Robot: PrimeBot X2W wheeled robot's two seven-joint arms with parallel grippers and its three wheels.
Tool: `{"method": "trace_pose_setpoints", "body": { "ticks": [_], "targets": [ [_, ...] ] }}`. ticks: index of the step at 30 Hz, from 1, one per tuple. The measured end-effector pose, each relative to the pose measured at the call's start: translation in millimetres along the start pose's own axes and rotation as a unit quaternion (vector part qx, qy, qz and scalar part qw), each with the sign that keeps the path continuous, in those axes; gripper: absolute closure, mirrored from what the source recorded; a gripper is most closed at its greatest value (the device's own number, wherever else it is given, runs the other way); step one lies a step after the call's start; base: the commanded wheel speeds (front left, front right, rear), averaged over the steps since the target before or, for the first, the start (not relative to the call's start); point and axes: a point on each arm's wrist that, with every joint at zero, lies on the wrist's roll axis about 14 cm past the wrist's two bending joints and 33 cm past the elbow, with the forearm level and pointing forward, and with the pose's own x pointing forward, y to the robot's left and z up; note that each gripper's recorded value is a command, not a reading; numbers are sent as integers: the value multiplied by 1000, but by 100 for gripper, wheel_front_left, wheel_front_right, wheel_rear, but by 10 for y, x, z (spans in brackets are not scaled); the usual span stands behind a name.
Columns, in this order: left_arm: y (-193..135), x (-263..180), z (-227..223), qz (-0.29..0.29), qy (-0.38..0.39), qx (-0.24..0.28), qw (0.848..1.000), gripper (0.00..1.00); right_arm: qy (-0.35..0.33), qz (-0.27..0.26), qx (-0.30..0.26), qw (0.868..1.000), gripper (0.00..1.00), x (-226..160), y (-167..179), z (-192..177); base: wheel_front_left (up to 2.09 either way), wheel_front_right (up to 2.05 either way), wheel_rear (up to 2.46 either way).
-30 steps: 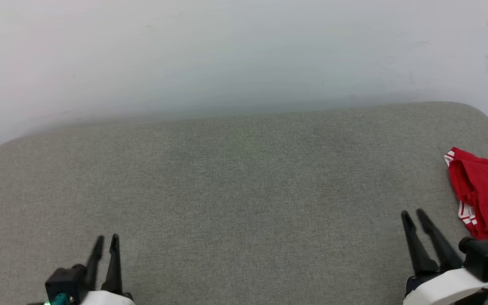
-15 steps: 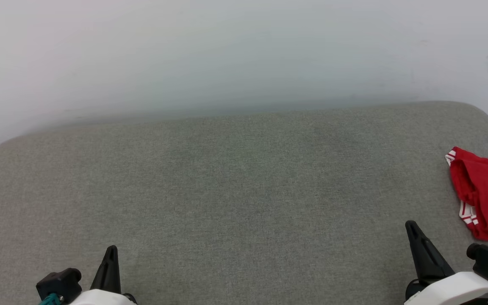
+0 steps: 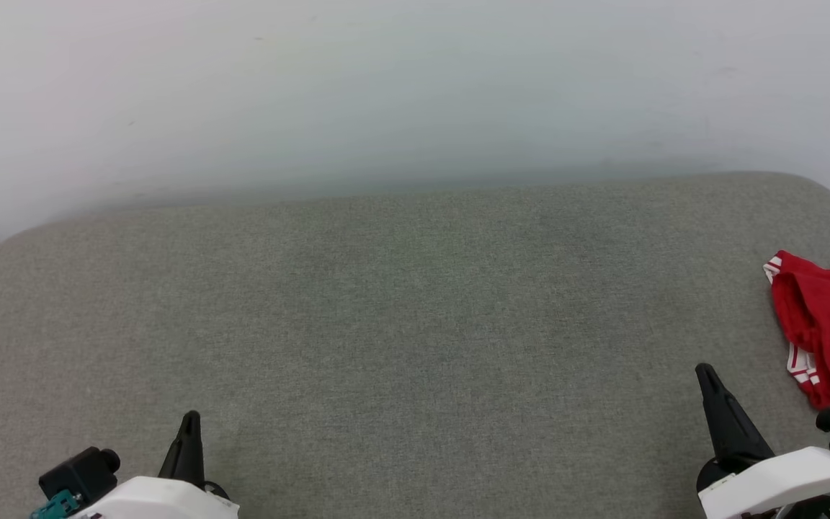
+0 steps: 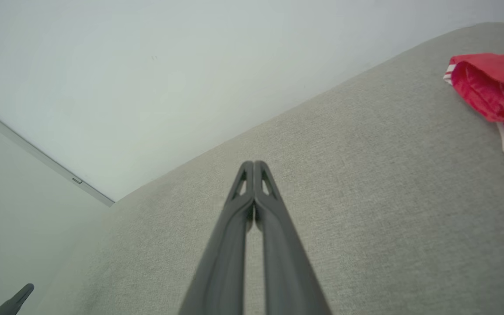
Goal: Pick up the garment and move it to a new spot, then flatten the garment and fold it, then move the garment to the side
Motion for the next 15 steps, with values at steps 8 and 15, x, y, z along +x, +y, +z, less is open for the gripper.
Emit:
{"method": "trace_pose_setpoints", "body": {
  "ticks": [8,15],
  "targets": [
    [-20,37,8,1,5,-63,998,100,-3,-2,61,998,100,48,-12,7,0,0,0],
    [-35,72,40,-2,5,-111,994,100,-2,-4,109,994,100,81,-29,-6,0,0,0]
  ]
}}
